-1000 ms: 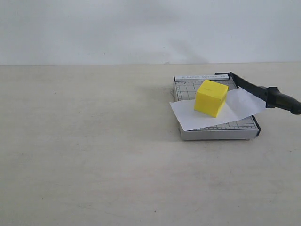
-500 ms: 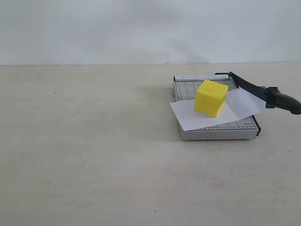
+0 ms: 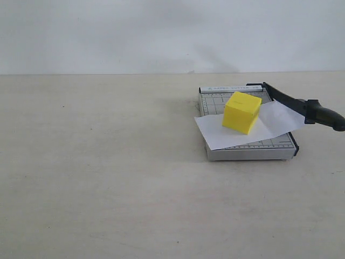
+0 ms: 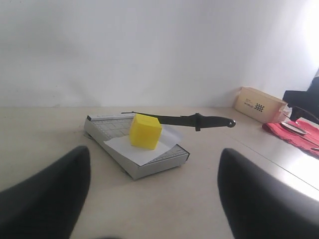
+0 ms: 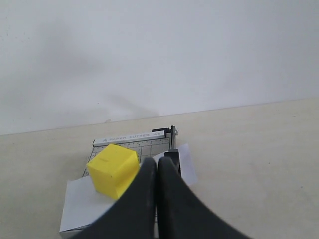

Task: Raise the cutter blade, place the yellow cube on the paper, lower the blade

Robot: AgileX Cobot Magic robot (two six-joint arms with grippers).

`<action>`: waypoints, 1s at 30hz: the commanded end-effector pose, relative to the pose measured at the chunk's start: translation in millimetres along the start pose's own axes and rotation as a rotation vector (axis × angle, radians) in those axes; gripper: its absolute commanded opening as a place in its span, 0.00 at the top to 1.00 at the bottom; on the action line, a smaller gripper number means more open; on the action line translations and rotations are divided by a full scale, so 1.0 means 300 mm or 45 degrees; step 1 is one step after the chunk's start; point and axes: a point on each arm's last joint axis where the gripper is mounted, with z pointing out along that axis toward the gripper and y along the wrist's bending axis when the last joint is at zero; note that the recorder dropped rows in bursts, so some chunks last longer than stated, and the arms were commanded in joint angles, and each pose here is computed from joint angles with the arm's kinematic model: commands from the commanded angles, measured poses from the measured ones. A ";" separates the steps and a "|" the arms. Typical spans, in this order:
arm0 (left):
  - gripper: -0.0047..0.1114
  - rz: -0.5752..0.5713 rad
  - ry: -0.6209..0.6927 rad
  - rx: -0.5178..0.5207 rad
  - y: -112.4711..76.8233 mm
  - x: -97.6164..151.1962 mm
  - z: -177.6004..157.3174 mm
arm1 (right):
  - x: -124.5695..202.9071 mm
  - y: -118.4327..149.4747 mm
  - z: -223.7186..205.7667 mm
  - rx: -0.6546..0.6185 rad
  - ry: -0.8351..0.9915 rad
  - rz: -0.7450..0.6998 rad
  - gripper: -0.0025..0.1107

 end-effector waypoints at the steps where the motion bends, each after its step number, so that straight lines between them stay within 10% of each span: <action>1: 0.37 -0.009 0.001 0.001 -0.002 0.005 -0.001 | -0.016 -0.003 -0.003 0.020 -0.041 -0.009 0.98; 12: 0.37 -0.002 0.062 -0.006 -0.014 0.055 0.001 | -0.034 0.002 -0.006 0.010 -0.054 -0.113 0.98; 30: 0.37 0.009 0.086 -0.369 0.041 0.057 -0.032 | -0.035 0.001 -0.006 0.015 -0.060 -0.095 0.98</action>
